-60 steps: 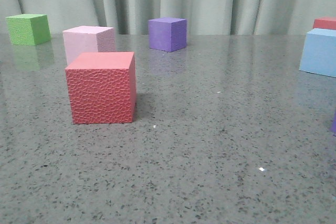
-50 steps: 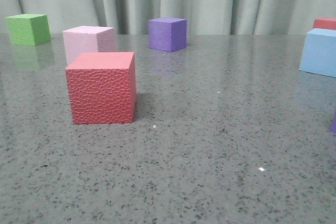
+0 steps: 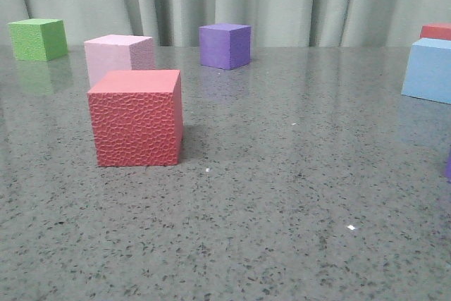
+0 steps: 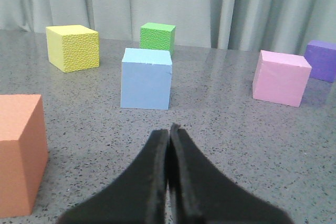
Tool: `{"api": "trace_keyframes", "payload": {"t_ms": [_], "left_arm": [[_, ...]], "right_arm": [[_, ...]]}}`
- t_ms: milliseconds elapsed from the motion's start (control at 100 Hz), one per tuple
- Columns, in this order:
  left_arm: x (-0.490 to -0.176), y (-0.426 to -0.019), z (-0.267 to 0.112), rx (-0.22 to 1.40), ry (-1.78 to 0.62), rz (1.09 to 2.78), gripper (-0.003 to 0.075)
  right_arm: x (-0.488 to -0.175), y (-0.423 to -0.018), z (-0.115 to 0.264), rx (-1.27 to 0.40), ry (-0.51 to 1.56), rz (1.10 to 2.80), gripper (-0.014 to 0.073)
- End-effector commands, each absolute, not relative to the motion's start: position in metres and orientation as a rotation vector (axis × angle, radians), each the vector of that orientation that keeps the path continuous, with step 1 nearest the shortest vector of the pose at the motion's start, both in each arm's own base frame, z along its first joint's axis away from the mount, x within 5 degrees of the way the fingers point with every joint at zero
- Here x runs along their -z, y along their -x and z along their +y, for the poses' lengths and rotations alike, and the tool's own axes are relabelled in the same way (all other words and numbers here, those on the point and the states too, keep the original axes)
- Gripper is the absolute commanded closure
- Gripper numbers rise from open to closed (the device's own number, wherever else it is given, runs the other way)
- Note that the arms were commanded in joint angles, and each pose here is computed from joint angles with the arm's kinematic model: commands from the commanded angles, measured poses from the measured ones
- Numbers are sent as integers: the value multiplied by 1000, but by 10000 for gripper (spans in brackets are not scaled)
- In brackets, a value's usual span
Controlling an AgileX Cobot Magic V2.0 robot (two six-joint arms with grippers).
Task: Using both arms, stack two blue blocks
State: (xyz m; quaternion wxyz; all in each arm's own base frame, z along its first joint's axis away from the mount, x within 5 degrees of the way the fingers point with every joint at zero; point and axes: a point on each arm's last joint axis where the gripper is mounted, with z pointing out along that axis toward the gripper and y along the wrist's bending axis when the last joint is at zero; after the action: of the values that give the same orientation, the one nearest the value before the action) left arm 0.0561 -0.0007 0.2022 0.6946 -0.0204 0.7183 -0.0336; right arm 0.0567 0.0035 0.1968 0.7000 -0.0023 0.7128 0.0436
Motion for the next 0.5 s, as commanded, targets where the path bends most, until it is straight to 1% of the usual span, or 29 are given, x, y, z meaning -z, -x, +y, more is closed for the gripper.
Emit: {"api": "trace_keyframes", "payload": {"t_ms": [0,350,490], "left_arm": [[-197,-55,-1,83,36,1532,739],[-197,-55,-1,83,36,1532,739],[-200,-55,-1,83,35,1525,739]], "right_arm": [[-212,-53,3,-94,10,1458,664],[-212,-53,3,-94,10,1458,664],[-216,-53,4,-111,0,1411,664]]}}
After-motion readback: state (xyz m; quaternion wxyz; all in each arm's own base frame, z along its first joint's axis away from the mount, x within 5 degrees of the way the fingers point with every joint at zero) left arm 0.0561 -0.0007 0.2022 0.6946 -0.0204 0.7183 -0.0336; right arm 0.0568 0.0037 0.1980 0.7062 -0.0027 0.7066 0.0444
